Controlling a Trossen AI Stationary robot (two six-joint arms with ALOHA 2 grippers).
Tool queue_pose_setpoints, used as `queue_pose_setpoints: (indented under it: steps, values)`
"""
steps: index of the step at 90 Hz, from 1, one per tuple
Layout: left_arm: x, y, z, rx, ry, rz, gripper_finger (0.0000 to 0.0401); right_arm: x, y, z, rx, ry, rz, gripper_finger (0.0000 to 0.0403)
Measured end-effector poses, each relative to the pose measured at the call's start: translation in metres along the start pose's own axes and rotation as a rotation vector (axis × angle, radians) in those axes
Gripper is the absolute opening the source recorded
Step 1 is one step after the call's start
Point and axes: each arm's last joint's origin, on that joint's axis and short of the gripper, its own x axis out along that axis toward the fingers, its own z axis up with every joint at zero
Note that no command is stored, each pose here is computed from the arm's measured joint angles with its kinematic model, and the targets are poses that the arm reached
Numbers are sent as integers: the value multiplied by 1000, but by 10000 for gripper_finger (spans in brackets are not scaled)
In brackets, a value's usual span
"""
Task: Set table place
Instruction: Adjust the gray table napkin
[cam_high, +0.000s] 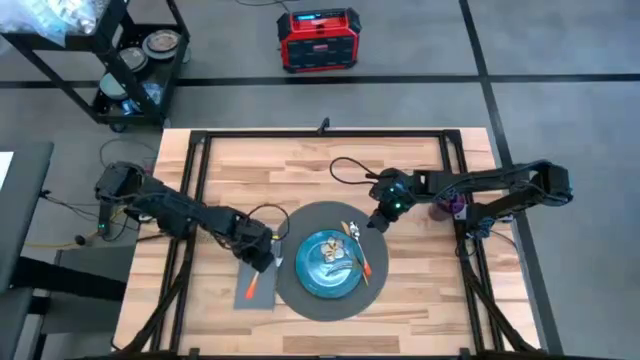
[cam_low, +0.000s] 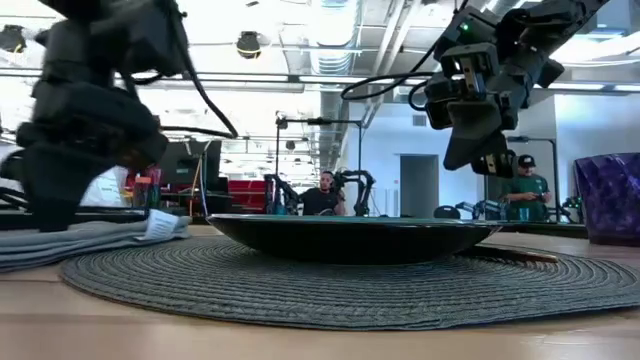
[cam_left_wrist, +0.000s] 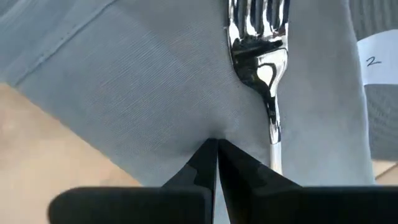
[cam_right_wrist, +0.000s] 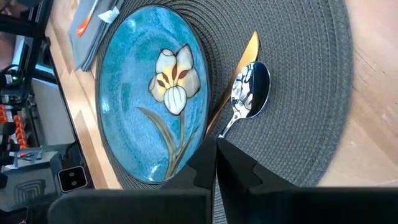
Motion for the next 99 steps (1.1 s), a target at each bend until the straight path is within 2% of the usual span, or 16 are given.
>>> queue_pose_setpoints:
  steps: [18, 32, 40, 51, 78, 99]
  values:
    - [-1, 10, 16, -5, -13, 3, 0, 0, 0, 0, 1, 0, 0, 0]
    - [-2, 15, 17, -28, 3, -11, 0, 0, 0, 0, 1, -3, -4, 0]
    - [-10, 14, 17, -40, -41, -27, 0, 0, 0, 0, 1, -6, -6, 0]
    - [-24, 21, 15, -88, -138, 39, 0, 0, 0, 1, -1, -10, -6, 0]
    - [-40, 18, 18, -100, -236, -62, 0, -2, -1, 5, 0, -46, 1, 0]
    - [-42, 22, 26, -102, -234, -68, 0, -3, -3, 7, 10, -53, -2, 0]
